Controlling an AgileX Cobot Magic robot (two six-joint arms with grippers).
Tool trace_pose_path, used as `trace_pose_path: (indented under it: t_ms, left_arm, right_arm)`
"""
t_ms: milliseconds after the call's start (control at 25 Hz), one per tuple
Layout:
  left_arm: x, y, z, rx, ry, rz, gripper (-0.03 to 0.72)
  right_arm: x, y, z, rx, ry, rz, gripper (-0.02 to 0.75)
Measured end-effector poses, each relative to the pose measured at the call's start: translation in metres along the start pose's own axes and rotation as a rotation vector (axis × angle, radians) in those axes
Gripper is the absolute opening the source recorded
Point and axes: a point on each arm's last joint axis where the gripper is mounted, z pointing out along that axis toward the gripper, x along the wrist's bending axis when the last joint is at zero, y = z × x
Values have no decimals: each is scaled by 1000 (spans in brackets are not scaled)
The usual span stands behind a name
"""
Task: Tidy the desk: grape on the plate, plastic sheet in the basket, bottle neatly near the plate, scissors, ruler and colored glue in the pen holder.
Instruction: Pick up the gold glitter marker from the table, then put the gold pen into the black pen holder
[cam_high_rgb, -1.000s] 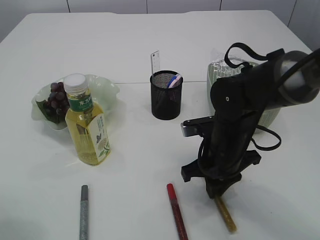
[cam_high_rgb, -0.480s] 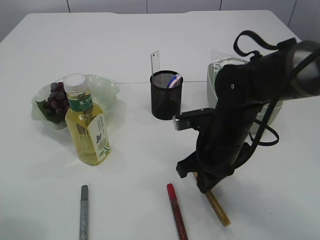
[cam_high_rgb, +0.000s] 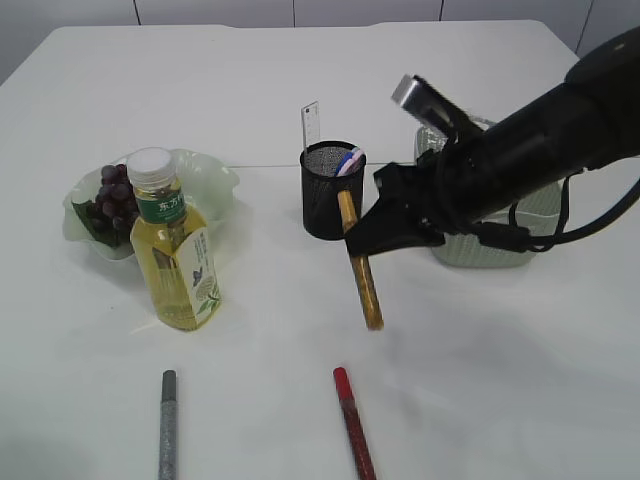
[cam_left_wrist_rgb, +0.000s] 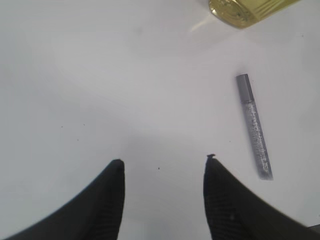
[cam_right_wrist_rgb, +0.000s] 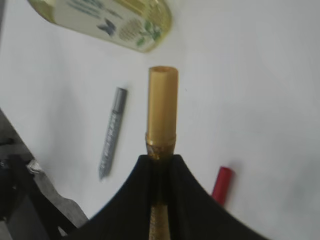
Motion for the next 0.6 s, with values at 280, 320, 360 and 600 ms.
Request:
trace_pose_path:
  t_ms: [280, 320, 360, 600]
  left_arm:
    - [0, -1, 0, 12, -3, -1, 364]
    - [0, -1, 0, 12, -3, -1, 363]
    - [0, -1, 0, 12, -3, -1, 363]
    - [0, -1, 0, 14, -3, -1, 363]
  right_arm:
    - [-4, 21, -23, -255, 120, -136, 39]
    - [-3, 24, -24, -284, 129, -157, 39]
    - [-2, 26, -26, -318, 138, -183, 39]
    - [5, 56, -37, -468, 148, -355, 39]
